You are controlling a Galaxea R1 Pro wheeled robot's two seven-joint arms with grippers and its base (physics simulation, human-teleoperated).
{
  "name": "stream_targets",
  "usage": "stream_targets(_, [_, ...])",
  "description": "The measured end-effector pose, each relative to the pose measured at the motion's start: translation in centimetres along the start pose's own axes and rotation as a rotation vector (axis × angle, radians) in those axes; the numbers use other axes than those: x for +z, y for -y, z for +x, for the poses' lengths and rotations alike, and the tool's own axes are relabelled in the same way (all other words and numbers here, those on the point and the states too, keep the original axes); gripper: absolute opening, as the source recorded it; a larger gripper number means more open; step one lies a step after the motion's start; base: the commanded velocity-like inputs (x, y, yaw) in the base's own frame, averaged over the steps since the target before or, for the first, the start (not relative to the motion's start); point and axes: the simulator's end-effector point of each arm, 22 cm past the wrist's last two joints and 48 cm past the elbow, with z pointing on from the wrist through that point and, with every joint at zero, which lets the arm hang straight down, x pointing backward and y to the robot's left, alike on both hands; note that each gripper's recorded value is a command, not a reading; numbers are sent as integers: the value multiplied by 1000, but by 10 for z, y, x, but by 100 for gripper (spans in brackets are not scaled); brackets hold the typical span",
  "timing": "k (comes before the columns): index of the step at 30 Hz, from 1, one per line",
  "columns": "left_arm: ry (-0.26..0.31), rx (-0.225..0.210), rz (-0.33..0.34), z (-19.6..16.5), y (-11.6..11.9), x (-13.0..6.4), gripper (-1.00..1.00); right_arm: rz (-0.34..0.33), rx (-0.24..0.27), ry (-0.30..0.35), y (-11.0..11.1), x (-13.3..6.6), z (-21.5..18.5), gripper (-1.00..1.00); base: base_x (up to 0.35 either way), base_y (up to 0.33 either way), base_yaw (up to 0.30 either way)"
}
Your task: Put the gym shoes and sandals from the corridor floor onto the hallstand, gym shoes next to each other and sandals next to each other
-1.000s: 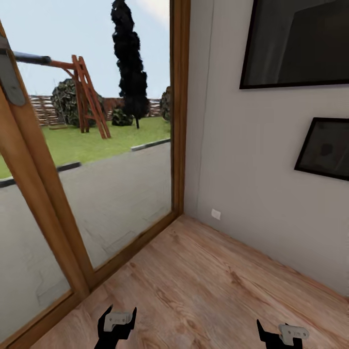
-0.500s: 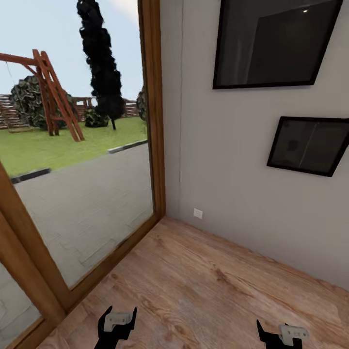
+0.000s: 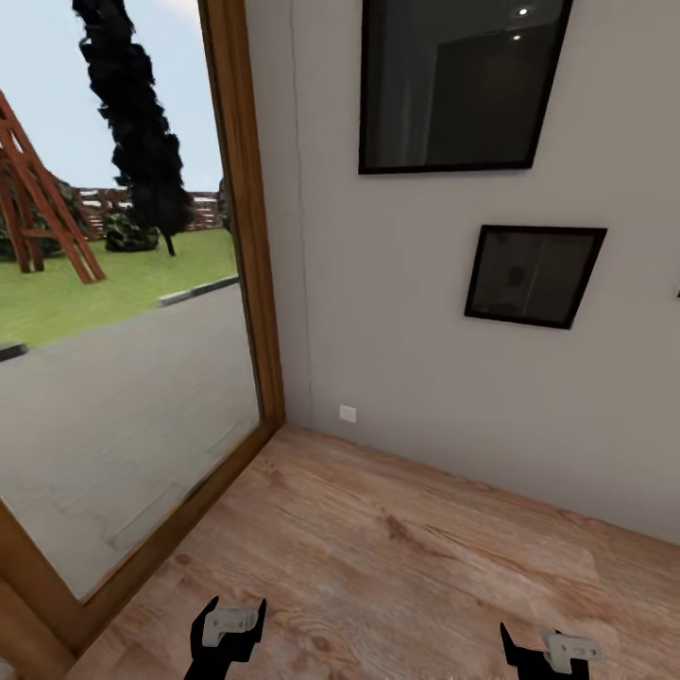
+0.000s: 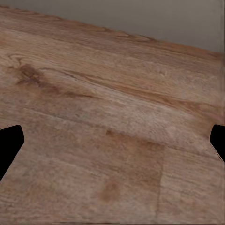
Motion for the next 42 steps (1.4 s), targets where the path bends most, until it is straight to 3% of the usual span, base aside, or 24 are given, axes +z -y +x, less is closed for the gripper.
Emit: stream_targets(42, [5, 1, -1, -2, -1, 0, 100, 1, 1, -1, 1, 0, 0, 100, 0, 0, -300])
